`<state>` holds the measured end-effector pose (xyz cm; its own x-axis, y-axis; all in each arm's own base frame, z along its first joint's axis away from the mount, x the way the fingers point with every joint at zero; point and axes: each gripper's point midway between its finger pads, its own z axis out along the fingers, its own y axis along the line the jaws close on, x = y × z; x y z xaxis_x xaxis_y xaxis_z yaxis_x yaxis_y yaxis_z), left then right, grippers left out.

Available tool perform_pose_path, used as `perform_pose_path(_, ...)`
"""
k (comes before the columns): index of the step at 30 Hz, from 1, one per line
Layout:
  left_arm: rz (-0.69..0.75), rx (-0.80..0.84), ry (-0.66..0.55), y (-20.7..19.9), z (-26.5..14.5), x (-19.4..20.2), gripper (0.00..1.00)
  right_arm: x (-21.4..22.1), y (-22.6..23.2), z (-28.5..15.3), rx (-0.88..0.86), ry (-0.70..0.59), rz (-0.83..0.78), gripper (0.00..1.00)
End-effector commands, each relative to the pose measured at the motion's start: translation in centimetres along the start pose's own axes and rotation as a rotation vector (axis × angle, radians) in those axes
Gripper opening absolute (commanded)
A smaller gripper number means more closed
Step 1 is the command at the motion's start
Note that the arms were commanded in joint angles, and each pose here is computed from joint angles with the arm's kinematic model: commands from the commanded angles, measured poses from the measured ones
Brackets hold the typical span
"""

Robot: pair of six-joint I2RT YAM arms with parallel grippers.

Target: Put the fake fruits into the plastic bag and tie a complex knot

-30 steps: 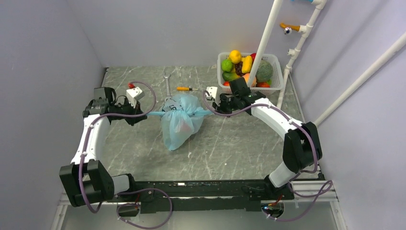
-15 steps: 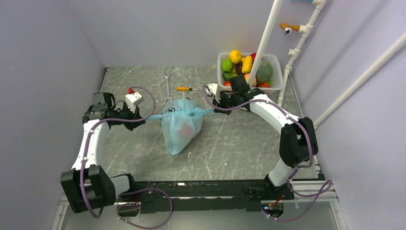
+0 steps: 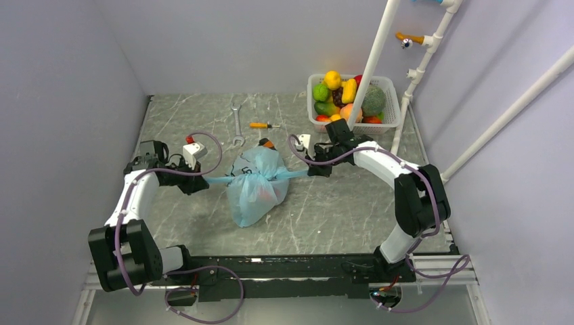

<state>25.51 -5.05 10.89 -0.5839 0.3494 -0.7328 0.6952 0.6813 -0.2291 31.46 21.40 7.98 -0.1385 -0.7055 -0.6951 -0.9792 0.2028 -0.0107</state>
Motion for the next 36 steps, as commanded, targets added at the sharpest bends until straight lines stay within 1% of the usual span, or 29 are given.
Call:
perform_pose_path(1, 0.057, -0.215, 0.035, 4.5, -3.5, -1.2, 0.05, 3.9, -3.6, -5.2, 0.153, 0.184, 0.123, 0.00)
perform_pose_path(2, 0.073, -0.200, 0.009, 4.1, -3.8, -2.6, 0.17, 2.9, -3.7, -5.5, 0.147, 0.159, 0.126, 0.09)
perform_pose_path(3, 0.084, -0.185, -0.008, 3.7, -4.0, -3.6, 0.34, 1.7, -3.6, -5.8, 0.134, 0.134, 0.128, 0.28)
perform_pose_path(4, 0.089, -0.174, -0.024, 3.4, -4.2, -4.8, 0.55, 0.6, -3.7, -6.3, 0.129, 0.107, 0.134, 0.52)
perform_pose_path(5, 0.090, -0.166, -0.042, 3.0, -4.6, -6.0, 0.71, -0.6, -3.9, -6.7, 0.136, 0.076, 0.144, 0.66)
perform_pose_path(6, 0.092, -0.159, -0.063, 2.7, -4.9, -7.2, 0.90, -1.8, -4.2, -7.2, 0.143, 0.045, 0.151, 0.76)
perform_pose_path(7, 0.093, -0.161, -0.087, 2.5, -5.5, -8.5, 0.98, -3.1, -4.4, -7.8, 0.151, 0.014, 0.153, 0.89)
perform_pose_path(8, 0.094, -0.168, -0.110, 2.5, -6.0, -9.8, 0.99, -4.5, -4.7, -8.4, 0.162, -0.024, 0.159, 0.98)
perform_pose_path(14, 0.085, -0.227, -0.197, 3.3, -9.6, -16.6, 0.99, -14.1, -6.1, -13.8, 0.233, -0.284, 0.176, 1.00)
perform_pose_path(16, 0.048, -0.253, -0.212, 3.8, -10.7, -18.5, 0.99, -15.8, -5.9, -15.3, 0.270, -0.354, 0.178, 1.00)
perform_pose_path(18, 0.005, -0.279, -0.227, 4.4, -11.4, -19.9, 0.99, -16.3, -5.4, -16.5, 0.306, -0.386, 0.175, 1.00)
perform_pose_path(20, -0.036, -0.304, -0.234, 5.0, -11.8, -20.6, 0.99, -15.7, -5.0, -17.0, 0.349, -0.390, 0.200, 1.00)
perform_pose_path(21, -0.075, -0.327, -0.231, 5.4, -11.7, -20.3, 0.99, -14.5, -4.9, -17.0, 0.381, -0.377, 0.234, 1.00)
perform_pose_path(23, -0.156, -0.401, -0.204, 6.7, -11.3, -18.6, 0.99, -12.6, -4.7, -17.8, 0.461, -0.376, 0.294, 1.00)
perform_pose_path(25, -0.195, -0.436, -0.152, 7.2, -10.7, -16.2, 0.99, -10.5, -4.3, -18.9, 0.539, -0.375, 0.342, 1.00)
perform_pose_path(28, -0.222, -0.465, -0.091, 7.0, -10.1, -13.2, 0.99, -7.3, -3.6, -19.9, 0.642, -0.360, 0.401, 1.00)
perform_pose_path(30, -0.221, -0.476, -0.080, 6.6, -9.9, -11.9, 0.99, -5.6, -3.2, -20.2, 0.678, -0.349, 0.431, 1.00)
perform_pose_path(33, -0.220, -0.493, -0.079, 6.2, -9.8, -10.9, 0.99, -4.4, -3.3, -20.5, 0.715, -0.357, 0.489, 1.00)
perform_pose_path(36, -0.241, -0.517, -0.067, 6.2, -10.1, -10.5, 0.99, -4.4, -3.4, -20.2, 0.704, -0.378, 0.521, 1.00)
